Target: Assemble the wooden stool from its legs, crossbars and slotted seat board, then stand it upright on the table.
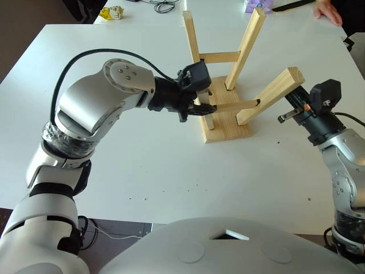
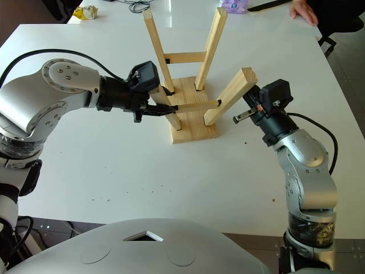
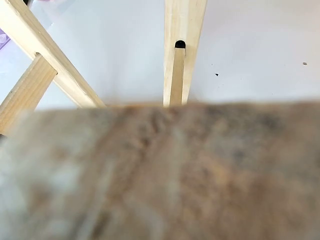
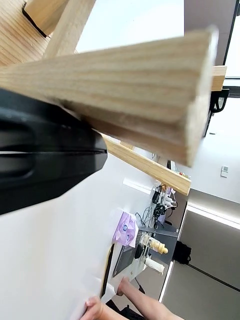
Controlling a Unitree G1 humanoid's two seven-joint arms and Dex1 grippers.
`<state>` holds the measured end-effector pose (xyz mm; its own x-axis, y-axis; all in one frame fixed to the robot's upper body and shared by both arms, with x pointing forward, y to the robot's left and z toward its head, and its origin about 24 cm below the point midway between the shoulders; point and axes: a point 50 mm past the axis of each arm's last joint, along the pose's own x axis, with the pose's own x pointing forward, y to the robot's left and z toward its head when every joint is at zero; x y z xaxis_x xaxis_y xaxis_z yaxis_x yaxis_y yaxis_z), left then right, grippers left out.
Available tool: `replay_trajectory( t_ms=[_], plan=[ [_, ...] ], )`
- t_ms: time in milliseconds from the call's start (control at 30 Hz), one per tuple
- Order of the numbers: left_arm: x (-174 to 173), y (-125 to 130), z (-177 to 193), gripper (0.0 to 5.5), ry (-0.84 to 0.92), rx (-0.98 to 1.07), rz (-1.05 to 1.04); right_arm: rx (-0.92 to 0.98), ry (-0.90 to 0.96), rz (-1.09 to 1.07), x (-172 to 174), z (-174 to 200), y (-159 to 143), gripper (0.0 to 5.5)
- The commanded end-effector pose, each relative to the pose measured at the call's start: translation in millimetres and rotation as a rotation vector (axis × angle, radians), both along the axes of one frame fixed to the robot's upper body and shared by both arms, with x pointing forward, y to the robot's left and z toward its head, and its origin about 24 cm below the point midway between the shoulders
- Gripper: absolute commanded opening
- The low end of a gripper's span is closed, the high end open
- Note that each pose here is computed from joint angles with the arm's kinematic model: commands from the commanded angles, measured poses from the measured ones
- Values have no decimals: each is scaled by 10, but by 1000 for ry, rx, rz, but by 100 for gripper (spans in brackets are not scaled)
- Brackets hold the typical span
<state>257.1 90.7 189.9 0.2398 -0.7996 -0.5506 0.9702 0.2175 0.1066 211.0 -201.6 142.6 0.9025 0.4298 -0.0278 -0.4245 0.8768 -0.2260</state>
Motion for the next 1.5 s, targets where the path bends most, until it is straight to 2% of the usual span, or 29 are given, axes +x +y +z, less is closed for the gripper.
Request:
replay_trajectory(
  t_ms=[33,333,467,667,867,900,1133,1367,1500],
  plan=[
    [-230,-4,-679,204,378,124,-4,78,10,439,-230,114,583,0],
    [-285,39,-635,204,358,109,-52,152,58,537,-411,70,818,0],
    [-235,138,-555,204,246,98,-113,160,69,533,-438,37,835,0],
    [-223,339,-448,204,236,58,-139,161,66,380,-398,23,552,0],
    [-185,377,-403,204,183,-32,-89,176,57,285,-307,57,230,0],
    [-178,368,-394,240,179,-59,-76,178,57,283,-292,61,201,0],
    [-131,383,-320,350,122,-168,76,167,74,307,-151,68,92,0],
    [-270,513,-136,356,94,-305,138,131,101,336,-70,98,-55,0],
    [-351,618,-36,356,35,-381,194,79,102,309,3,155,-239,0]
  ],
)
